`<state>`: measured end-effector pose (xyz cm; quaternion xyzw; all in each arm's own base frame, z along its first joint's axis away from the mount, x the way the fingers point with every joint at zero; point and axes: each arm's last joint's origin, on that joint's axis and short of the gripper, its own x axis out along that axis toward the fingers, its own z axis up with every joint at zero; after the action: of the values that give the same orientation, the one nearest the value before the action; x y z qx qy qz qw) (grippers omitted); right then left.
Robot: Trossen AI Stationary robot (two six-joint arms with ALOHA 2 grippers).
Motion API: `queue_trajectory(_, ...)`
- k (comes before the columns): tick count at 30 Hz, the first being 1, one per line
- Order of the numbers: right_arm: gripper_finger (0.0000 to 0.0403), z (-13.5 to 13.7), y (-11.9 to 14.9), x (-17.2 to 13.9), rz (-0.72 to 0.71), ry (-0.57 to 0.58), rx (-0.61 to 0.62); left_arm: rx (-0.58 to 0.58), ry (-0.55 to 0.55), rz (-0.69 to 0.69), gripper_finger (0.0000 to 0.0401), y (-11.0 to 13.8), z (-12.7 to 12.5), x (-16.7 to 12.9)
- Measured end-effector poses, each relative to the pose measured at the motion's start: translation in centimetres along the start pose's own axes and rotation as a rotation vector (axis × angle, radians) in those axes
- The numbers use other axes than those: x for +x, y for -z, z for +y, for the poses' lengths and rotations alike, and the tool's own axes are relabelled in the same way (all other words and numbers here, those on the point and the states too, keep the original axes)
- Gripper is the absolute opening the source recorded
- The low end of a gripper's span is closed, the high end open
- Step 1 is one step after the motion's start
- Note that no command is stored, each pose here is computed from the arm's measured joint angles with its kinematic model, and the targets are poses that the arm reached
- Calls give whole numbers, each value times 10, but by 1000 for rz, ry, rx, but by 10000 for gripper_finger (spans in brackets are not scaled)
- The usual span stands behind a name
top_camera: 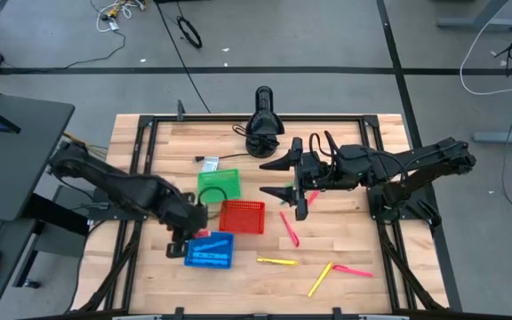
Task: Pick & Place Markers
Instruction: Put the orange highlighter pen into the blue bin
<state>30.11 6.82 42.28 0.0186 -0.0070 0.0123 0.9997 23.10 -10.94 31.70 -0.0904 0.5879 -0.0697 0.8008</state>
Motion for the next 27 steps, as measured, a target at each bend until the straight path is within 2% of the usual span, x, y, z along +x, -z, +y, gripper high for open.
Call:
queue_trajectory(6, 252, -2, -4, 0, -36, 6, 8, 44, -132, 73, 61, -5, -13, 36)
queue_trajectory(11, 252, -2, -7, 0, -71, 7, 3, 49, -187, 128, 61, -11, -16, 64)
queue_trajectory(19, 252, -2, -8, 0, -76, 6, -14, 54, -175, 120, 61, -24, -22, 100)
queue_trajectory(27, 252, -2, -7, 0, -75, 7, -37, 52, -146, 96, 61, -28, -29, 115)
